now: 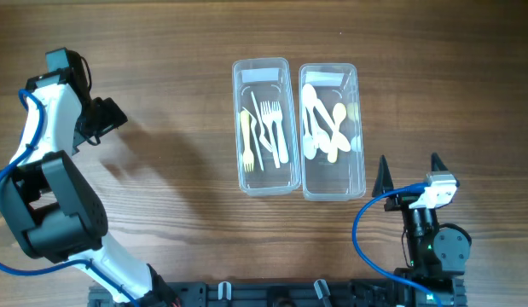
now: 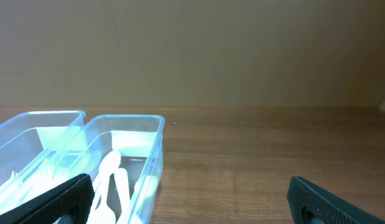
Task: Pack container
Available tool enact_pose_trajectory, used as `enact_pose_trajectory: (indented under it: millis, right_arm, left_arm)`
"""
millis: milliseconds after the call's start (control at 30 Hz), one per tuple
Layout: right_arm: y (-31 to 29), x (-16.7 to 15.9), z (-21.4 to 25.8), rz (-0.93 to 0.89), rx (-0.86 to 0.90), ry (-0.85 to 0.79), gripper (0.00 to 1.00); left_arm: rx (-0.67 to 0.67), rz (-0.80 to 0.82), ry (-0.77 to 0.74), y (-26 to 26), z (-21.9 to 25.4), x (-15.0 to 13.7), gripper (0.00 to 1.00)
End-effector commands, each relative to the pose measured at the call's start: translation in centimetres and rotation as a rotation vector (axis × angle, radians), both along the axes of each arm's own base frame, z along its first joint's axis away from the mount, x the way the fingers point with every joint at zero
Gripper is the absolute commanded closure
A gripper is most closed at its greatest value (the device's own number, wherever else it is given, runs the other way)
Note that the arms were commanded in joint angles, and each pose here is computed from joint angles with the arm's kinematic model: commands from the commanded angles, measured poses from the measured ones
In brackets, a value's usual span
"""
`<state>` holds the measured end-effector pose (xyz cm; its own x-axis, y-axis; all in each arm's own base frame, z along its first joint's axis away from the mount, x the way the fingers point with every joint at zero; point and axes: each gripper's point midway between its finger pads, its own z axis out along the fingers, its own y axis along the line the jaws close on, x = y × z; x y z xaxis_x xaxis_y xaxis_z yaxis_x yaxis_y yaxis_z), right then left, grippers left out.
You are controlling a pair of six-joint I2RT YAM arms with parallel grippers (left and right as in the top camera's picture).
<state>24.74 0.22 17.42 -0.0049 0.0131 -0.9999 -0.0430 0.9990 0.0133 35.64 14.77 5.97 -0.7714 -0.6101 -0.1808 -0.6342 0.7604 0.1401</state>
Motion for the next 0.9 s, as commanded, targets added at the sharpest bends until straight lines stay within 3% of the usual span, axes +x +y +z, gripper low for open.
enact_pose_trajectory:
  millis: [0, 100, 267, 533, 700, 867]
  right_arm:
    - [0.2, -0.1, 0.4, 0.014, -0.014, -0.018, 0.00]
    - [0.2, -0.1, 0.4, 0.014, -0.014, -0.018, 0.00]
    - [0.2, -0.1, 0.4, 0.014, -0.014, -0.018, 0.00]
    - [0.2, -0.1, 0.4, 0.014, -0.014, -0.018, 0.00]
    - [0.2, -0.1, 0.4, 0.014, -0.014, -0.018, 0.00]
    - [0.2, -0.1, 0.4, 0.014, -0.014, -0.018, 0.00]
  left_arm:
    - [0.025, 0.003, -0.040, 0.2, 1.8, 0.0, 0.00]
    - [0.050, -0.010, -0.122, -0.2, 4.9, 0.4, 0.00]
    - [0.117, -0.058, -0.377, -2.4, 14.5, -0.1, 0.00]
    - [0.226, -0.112, -0.885, -6.2, 30.8, -7.7, 0.00]
    - [0.224, -0.133, -1.019, -7.7, 34.0, -12.4, 0.00]
    - [0.122, -0.201, -1.001, -10.2, 32.8, -15.4, 0.00]
